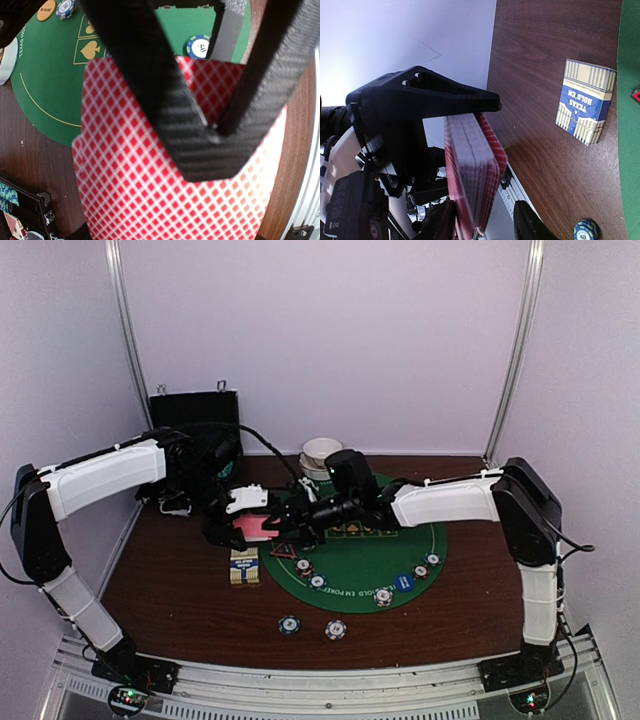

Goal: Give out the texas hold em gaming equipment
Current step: Pick up the poker card from the face-down deck piles.

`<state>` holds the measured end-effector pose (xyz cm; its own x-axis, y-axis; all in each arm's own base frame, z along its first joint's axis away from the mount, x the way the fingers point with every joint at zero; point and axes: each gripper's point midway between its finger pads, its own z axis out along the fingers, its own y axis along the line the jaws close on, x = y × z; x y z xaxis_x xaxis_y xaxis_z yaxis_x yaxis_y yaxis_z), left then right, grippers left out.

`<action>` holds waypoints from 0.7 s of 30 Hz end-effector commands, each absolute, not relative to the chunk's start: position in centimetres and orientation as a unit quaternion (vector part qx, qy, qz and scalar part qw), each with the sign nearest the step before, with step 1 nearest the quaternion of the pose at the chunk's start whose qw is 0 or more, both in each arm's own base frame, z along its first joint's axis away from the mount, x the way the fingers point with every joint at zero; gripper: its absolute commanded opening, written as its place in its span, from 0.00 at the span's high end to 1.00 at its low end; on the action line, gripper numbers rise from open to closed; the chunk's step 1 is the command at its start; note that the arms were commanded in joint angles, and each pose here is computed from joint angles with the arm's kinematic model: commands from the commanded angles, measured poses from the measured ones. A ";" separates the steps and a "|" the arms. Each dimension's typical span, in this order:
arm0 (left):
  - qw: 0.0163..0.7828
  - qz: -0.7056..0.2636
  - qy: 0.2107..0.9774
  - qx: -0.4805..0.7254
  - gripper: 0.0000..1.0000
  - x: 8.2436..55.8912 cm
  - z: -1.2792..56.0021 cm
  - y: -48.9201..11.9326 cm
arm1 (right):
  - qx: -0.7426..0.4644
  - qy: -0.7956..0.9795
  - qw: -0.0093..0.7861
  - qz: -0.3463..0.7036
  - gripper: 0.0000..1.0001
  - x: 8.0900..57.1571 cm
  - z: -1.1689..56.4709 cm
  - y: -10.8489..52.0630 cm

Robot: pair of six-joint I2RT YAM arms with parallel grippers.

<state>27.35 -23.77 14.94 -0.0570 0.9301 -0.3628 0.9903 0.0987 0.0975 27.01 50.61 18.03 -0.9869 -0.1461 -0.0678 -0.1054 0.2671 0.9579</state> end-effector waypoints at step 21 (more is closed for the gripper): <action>0.213 -0.071 0.718 0.659 0.80 28.8 16.9 -24.1 | 0.081 -0.792 0.002 -0.606 0.86 26.9 21.1 48.4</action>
